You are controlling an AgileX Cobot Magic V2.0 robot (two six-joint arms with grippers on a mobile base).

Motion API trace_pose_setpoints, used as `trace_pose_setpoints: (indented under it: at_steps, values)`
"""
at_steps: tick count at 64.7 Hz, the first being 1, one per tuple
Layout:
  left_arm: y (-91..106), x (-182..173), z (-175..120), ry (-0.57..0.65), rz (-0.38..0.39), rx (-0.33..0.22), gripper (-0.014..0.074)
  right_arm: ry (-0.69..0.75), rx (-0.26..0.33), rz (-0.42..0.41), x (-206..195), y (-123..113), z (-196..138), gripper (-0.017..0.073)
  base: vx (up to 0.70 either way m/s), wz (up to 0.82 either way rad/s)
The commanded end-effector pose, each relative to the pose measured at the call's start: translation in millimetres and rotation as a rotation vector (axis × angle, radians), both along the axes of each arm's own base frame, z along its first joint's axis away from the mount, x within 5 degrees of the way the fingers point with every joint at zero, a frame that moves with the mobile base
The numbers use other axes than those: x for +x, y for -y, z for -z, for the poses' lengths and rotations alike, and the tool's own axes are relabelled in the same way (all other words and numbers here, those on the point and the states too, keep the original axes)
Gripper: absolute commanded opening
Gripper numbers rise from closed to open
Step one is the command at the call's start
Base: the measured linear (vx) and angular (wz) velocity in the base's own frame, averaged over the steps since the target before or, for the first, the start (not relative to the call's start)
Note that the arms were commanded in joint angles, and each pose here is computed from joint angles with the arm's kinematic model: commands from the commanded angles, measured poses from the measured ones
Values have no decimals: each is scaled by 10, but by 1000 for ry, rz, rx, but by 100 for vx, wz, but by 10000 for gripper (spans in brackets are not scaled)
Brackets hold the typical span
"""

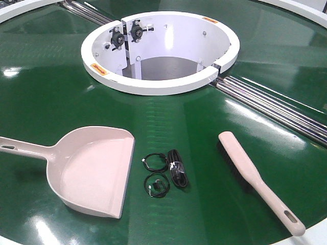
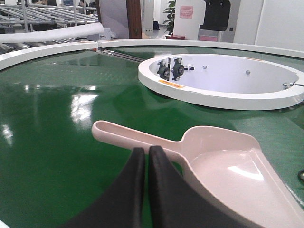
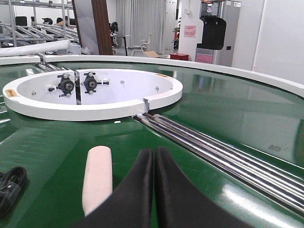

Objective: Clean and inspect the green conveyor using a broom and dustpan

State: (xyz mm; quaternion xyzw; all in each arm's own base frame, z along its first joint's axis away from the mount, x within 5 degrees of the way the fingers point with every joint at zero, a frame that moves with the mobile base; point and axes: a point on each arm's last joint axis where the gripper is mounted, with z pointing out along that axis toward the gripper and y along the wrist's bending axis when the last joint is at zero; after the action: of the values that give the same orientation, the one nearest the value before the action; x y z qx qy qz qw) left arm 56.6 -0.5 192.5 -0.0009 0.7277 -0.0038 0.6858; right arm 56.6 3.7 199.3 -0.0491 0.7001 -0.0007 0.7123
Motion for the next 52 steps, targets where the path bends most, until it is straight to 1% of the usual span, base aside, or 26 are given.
trace_pose_setpoints:
  at_steps: [1, 52]
  values:
    - [0, -5, -37, 72, 2, -13, -6, 82, -6, -4, -11, -4, -64, -8, 0, 0]
    - [0, -5, -37, 72, 2, -13, -6, 82, -6, -4, -11, -4, -64, -8, 0, 0]
